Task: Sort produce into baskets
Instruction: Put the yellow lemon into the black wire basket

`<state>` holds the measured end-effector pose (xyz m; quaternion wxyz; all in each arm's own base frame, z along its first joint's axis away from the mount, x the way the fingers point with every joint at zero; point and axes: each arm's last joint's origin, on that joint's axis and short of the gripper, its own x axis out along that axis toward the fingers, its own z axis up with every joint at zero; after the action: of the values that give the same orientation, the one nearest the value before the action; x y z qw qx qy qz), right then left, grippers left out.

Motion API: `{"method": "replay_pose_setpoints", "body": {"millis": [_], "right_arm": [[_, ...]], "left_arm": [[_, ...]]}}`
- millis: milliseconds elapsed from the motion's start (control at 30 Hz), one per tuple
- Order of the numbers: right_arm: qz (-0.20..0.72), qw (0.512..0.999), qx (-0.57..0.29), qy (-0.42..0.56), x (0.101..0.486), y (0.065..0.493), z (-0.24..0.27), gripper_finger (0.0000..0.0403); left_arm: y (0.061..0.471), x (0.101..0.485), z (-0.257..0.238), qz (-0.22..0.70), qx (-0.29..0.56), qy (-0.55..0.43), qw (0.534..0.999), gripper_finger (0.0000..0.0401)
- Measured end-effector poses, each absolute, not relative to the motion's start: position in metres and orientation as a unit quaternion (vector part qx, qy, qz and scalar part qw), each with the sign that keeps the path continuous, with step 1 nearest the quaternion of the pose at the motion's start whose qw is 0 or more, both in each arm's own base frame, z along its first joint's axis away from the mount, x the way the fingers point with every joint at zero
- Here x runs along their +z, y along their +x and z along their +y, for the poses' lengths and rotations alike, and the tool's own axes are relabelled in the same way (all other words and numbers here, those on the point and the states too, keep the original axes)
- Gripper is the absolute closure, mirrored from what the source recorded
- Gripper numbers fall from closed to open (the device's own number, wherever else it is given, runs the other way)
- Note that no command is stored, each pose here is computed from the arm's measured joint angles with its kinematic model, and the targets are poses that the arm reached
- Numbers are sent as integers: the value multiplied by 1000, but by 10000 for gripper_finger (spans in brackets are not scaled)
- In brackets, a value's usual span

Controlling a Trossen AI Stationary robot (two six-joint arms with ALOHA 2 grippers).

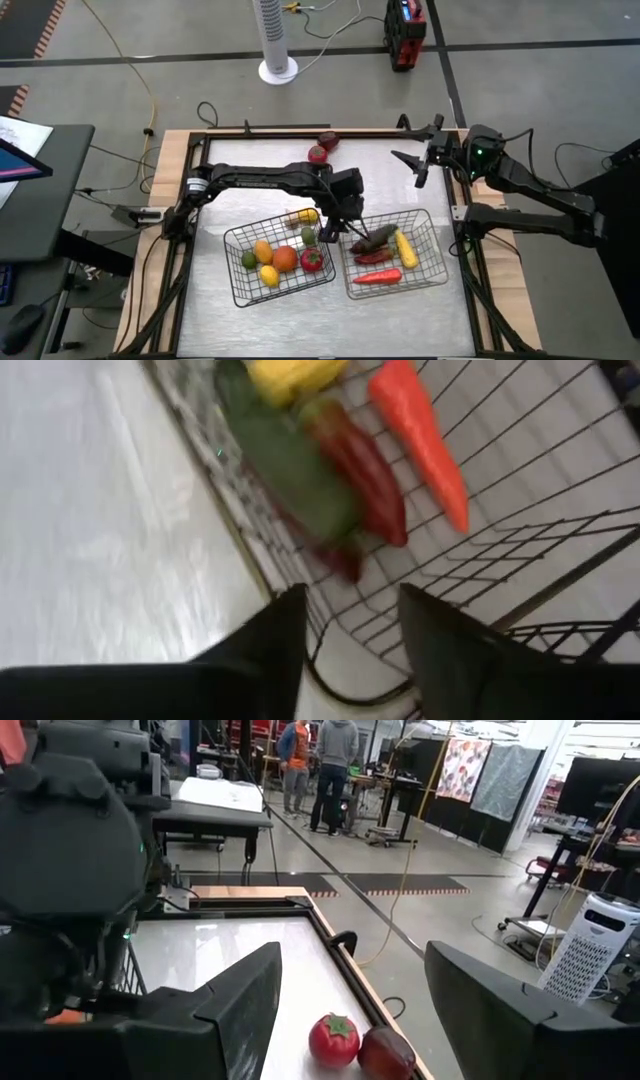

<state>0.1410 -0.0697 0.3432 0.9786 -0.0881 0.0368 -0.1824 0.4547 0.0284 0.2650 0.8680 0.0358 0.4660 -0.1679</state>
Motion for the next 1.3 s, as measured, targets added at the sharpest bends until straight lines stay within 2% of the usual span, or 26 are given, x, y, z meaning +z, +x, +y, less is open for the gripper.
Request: {"method": "replay_pose_setpoints", "body": {"millis": [100, 200, 333, 567, 733, 900, 1033, 1167, 1300], "right_arm": [[39, 979, -182, -87, 343, 141, -70, 127], [44, 979, -182, -86, 342, 141, -70, 127], [53, 979, -181, -83, 340, 141, -69, 127], [55, 979, -181, -81, 340, 141, -69, 127], [59, 979, -180, -75, 338, 144, -71, 127], [74, 979, -178, -71, 333, 154, -76, 127], [92, 978, -176, -66, 325, 167, -83, 127], [111, 976, -176, -67, 317, 179, -90, 127], [136, 973, -172, -66, 307, 188, -95, 127]], "left_arm": [[449, 266, 29, 489, -153, 35, 858, 209], [431, 279, 38, 526, -124, 37, 840, 188], [408, 301, 59, 547, -80, 32, 833, 190], [391, 327, 103, 506, 20, 56, 860, 209], [390, 321, 150, 475, 66, 6, 877, 211], [389, 310, 171, 482, 73, 3, 873, 211], [398, 298, 171, 431, 42, 11, 901, 211], [398, 270, 157, 438, 12, 15, 899, 211], [385, 258, 140, 414, 2, 34, 910, 211]]}}
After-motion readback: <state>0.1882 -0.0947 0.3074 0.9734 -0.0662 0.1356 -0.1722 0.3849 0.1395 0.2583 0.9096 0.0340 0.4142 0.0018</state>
